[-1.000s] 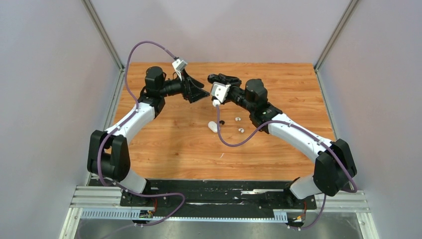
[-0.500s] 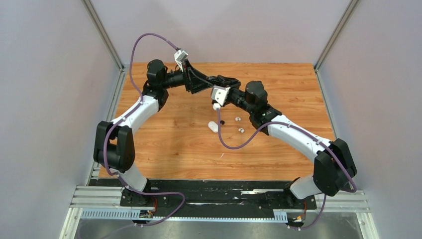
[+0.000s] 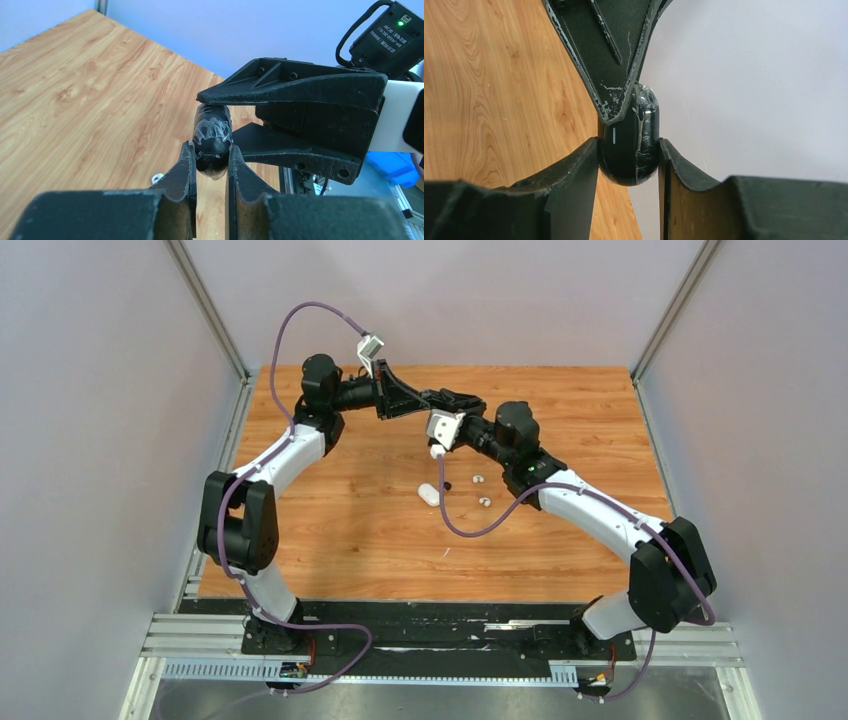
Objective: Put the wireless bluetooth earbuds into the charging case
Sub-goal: Open the charging case.
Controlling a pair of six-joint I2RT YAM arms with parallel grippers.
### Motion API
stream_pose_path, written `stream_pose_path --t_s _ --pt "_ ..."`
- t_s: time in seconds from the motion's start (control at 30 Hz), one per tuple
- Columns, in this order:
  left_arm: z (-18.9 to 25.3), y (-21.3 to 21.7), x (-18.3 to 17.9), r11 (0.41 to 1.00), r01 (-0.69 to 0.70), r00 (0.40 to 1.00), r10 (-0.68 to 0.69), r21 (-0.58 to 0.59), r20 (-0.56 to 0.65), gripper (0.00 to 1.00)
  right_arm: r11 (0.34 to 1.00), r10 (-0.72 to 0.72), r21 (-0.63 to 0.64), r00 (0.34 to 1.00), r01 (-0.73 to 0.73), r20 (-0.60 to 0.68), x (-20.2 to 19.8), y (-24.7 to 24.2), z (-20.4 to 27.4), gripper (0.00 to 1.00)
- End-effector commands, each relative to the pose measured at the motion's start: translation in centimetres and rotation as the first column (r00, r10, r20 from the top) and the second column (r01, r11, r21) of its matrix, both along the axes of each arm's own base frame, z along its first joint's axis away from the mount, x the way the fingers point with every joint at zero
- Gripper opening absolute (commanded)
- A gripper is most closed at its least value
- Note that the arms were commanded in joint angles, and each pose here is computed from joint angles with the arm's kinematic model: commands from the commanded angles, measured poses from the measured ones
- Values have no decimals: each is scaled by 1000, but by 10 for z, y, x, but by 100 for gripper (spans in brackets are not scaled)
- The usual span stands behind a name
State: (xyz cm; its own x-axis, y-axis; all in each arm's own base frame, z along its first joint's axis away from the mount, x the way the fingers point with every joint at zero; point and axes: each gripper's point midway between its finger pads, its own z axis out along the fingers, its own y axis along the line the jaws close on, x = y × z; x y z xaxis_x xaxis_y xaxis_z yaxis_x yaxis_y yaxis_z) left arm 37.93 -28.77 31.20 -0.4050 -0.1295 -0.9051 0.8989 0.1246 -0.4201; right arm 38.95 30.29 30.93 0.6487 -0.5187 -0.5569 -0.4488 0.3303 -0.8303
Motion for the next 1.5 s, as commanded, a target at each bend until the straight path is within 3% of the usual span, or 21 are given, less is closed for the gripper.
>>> stream_pose_path --t_s 0.0,0.1,0.17,0.3,0.47,0.8,1.17,1.47 --pt "20 -5 -1 999 28 996 -26 -23 86 4 998 56 44 996 -52 -76 -5 10 4 27" --pt "18 -5 -2 999 36 995 -34 -19 91 0 997 72 3 968 -74 -240 -8 9 -15 59" --pt "15 -4 -3 999 49 994 -48 -5 100 0 994 95 -17 920 -109 -379 -15 1 -26 74" --pt "0 -2 -3 997 55 987 -62 50 149 0 993 120 55 813 -108 -569 -23 -22 -22 85" --pt "-22 2 -8 992 56 984 -74 115 163 0 982 190 155 654 -111 -732 -31 -33 -16 87" --pt "-44 12 -22 971 49 960 -110 233 258 0 940 341 303 381 -157 -859 -36 -10 -28 84" --pt "-47 21 -44 957 65 947 -149 283 283 0 947 322 307 332 -98 -887 -13 -1 -51 81" --pt "-51 20 -44 952 77 941 -167 296 294 0 944 291 328 359 45 -887 22 -8 -43 78"
